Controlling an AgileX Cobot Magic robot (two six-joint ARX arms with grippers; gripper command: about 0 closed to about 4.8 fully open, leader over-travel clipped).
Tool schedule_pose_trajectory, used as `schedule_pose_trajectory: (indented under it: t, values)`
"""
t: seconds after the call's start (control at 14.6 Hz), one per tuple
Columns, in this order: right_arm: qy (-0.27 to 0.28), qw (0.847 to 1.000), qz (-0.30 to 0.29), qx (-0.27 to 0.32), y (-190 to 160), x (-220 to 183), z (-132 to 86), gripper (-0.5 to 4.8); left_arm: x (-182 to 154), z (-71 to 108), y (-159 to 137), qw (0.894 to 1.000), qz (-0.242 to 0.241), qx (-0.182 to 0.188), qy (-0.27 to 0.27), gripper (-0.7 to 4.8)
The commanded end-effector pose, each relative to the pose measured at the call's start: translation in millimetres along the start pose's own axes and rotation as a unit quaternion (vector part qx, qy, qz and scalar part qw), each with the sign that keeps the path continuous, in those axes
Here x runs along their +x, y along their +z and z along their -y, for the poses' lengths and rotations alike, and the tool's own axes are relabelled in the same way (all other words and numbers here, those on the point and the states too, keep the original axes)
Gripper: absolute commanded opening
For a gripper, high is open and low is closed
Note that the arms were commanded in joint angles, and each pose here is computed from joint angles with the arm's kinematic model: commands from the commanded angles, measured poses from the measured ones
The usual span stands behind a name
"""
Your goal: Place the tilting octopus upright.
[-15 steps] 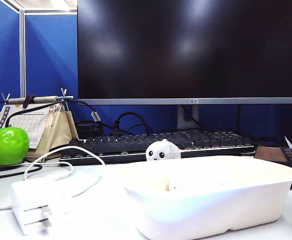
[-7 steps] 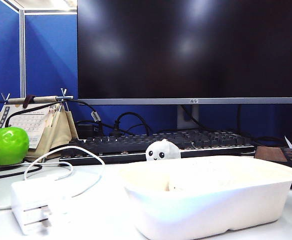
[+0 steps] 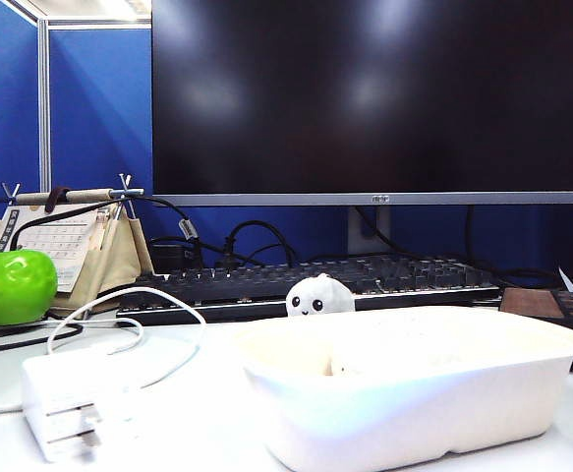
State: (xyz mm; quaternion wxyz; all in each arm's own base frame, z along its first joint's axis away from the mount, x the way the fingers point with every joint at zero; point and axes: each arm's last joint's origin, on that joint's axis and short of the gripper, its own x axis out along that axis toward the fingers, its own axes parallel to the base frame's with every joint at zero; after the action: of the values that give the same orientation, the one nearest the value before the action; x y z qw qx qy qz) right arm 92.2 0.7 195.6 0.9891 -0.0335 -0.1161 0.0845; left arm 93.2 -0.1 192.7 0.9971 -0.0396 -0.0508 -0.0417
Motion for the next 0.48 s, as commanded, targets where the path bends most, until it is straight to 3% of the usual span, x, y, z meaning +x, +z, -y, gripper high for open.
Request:
schedule_pose_trajectory:
  t: [0.07, 0.48]
  values:
    - [-0.008, 1.0, 0.006, -0.004, 0.0, -0.3, 1.2, -0.05, 0.0, 0.2, 1.1, 1.0, 0.005, -0.001, -0.003, -0.05]
    - [-0.006, 1.0, -0.009, 0.003, -10.0, -0.1, 0.8, -0.05, 0.0, 0.2, 1.1, 1.0, 0.005, -0.001, -0.003, -0.05]
